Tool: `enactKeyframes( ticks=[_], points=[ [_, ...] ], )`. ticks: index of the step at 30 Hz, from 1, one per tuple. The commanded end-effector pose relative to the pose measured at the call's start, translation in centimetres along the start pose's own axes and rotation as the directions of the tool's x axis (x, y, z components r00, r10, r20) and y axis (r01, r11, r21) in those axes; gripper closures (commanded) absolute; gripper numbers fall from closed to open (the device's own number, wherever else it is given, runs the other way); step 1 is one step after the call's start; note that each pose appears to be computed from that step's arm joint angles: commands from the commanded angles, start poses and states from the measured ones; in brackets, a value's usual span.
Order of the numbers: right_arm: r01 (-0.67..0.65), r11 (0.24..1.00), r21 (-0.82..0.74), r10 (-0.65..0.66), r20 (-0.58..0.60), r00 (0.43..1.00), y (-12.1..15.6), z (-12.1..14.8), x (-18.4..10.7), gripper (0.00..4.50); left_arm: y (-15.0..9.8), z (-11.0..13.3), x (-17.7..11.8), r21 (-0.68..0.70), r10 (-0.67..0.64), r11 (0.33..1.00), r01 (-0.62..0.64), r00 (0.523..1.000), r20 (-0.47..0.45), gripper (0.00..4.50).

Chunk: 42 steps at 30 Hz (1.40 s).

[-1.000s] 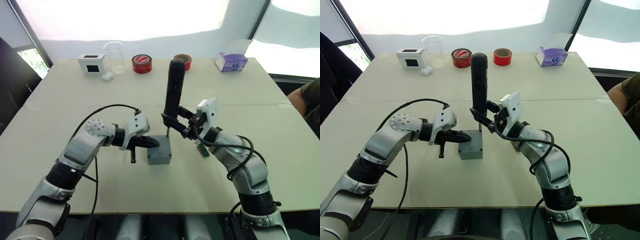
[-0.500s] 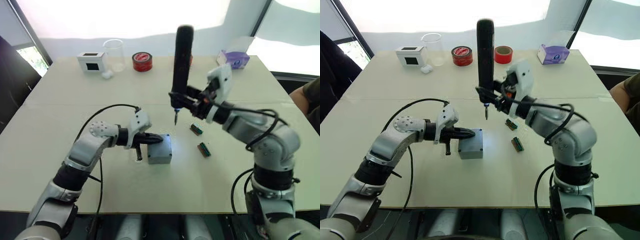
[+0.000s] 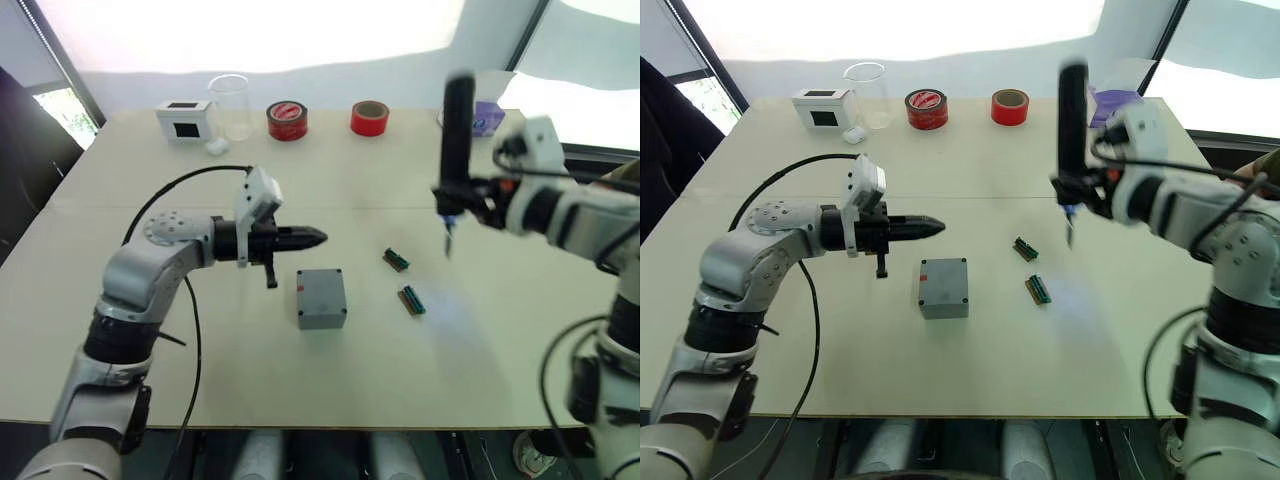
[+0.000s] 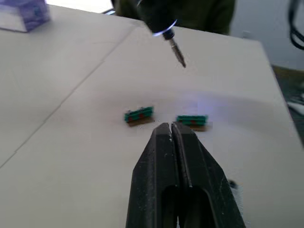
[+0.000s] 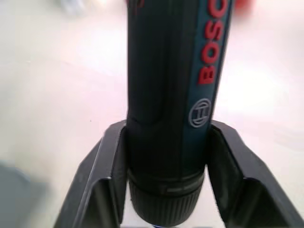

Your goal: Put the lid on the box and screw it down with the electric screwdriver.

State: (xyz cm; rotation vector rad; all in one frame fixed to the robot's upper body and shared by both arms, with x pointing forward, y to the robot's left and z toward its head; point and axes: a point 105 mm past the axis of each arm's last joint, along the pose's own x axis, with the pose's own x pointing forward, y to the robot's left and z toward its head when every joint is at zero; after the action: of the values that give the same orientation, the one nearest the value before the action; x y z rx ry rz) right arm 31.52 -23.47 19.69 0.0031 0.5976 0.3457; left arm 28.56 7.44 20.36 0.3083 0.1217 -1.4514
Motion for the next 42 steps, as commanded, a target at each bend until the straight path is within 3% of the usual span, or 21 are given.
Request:
enactKeyframes(
  ticks=[1,3,7,28,29,34,39,42],
  points=[
    [-0.049,0.994,0.102,0.062,-0.121,0.991,-1.7,-2.2,-2.1,2.77,-1.6,-1.2,0.3,0.103,-0.125,0.985,0.140,0.982,-0.144,4.50],
    [-0.065,0.985,0.160,0.099,-0.211,0.972,-2.0,-4.2,-2.2,2.77,-1.7,-1.3,0.6,0.145,-0.144,0.975,0.169,0.974,-0.174,4.50],
    [-0.062,0.975,0.215,0.123,-0.281,0.952,-2.3,-5.8,-1.6,2.77,-2.0,-1.2,1.5,0.178,-0.174,0.963,0.202,0.971,-0.164,4.50],
    [0.051,0.967,0.249,0.059,-0.417,0.907,-4.1,-8.1,0.2,2.77,-2.5,-1.4,1.9,0.145,-0.132,0.978,0.149,0.984,-0.121,4.50],
    [0.055,0.968,0.244,0.053,-0.418,0.907,-4.2,-8.2,0.2,1.76,-2.5,-1.5,1.9,0.144,-0.129,0.979,0.147,0.984,-0.122,4.50],
    [0.060,0.972,0.227,0.040,-0.409,0.912,-4.4,-8.2,0.3,0.16,-2.3,-1.4,1.8,0.141,-0.122,0.980,0.138,0.985,-0.120,4.50],
    [0.083,0.983,0.163,-0.020,-0.355,0.935,-5.1,-7.1,0.1,0.02,-1.1,-1.4,1.2,0.119,-0.057,0.991,0.068,0.993,-0.100,4.50],
    [0.081,0.994,0.072,-0.060,-0.251,0.966,-5.0,-4.0,-0.4,0.02,0.4,-1.1,0.0,0.090,0.022,0.996,-0.015,0.997,-0.076,4.50]
  ],
)
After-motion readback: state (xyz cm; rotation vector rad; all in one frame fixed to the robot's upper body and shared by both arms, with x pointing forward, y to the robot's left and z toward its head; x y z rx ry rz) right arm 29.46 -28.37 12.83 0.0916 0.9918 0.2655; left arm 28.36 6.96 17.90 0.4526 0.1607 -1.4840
